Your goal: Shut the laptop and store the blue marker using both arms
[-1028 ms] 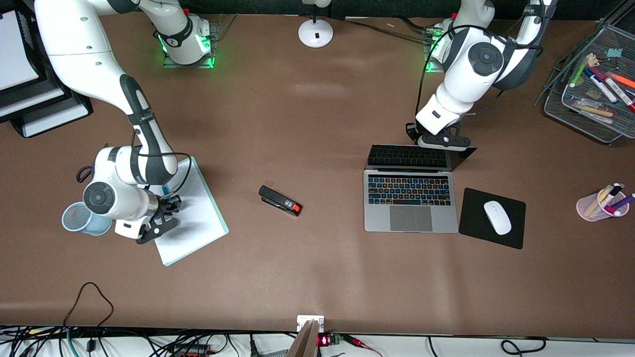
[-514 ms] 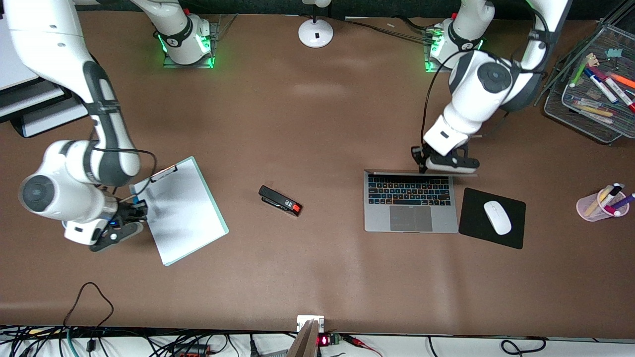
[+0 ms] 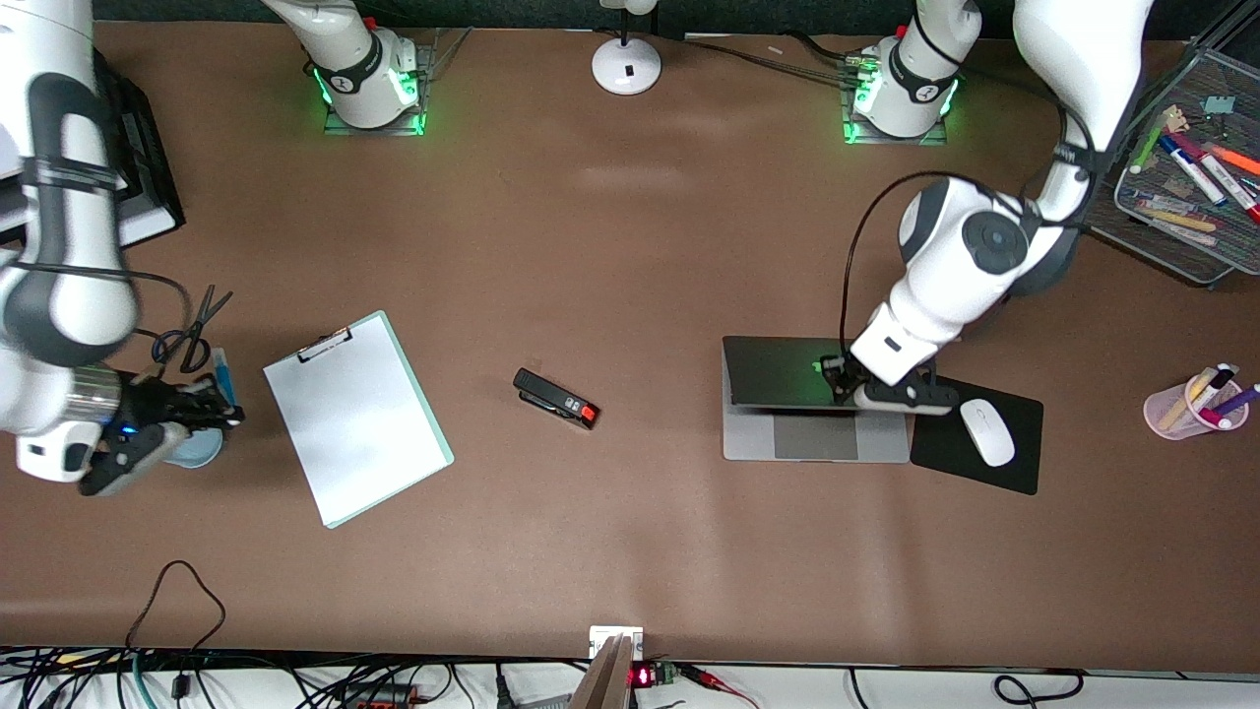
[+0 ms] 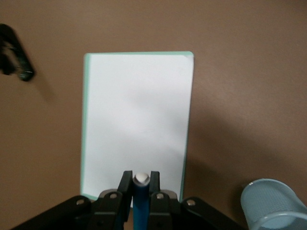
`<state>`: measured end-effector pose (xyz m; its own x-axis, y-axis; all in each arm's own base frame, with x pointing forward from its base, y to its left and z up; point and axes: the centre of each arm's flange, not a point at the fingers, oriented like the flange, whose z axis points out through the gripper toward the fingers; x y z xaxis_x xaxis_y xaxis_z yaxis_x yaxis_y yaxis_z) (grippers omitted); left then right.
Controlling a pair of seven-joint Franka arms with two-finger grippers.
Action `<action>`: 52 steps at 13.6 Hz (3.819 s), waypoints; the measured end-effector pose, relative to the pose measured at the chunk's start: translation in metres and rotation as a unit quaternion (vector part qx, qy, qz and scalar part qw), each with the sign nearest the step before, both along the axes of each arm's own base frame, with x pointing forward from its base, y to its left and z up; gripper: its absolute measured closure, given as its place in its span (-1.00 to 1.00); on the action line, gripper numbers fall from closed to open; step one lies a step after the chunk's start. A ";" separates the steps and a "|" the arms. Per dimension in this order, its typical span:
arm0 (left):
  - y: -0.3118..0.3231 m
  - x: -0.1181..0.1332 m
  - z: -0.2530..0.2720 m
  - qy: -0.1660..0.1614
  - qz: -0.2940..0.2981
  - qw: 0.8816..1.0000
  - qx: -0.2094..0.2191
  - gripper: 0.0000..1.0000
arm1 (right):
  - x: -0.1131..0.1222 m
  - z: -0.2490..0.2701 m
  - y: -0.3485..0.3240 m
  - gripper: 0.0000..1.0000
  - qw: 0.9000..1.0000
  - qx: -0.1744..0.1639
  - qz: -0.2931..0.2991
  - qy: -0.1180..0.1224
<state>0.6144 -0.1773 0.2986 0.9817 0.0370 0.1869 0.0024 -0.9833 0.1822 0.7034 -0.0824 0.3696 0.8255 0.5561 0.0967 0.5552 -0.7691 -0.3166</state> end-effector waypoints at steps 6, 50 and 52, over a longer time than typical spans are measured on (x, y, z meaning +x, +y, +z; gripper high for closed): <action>-0.001 0.032 -0.050 0.019 0.011 1.000 -0.021 0.98 | -0.013 0.040 -0.083 0.65 0.979 0.113 0.132 -0.104; 0.158 -0.069 0.264 0.115 -0.055 0.984 0.123 -0.93 | -0.028 0.130 0.009 -1.00 0.996 -0.010 -0.087 0.029; 0.161 -0.071 0.265 0.110 -0.053 0.985 0.122 -1.00 | -0.042 0.146 0.027 -1.00 0.990 -0.040 -0.120 0.058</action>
<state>0.5436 -0.0166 0.5633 0.9953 -0.0879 -0.0399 -0.0900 -0.9945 -0.0538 0.6619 -0.0554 0.5154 0.9377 0.3447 -0.0439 0.3167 -0.8998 -0.3000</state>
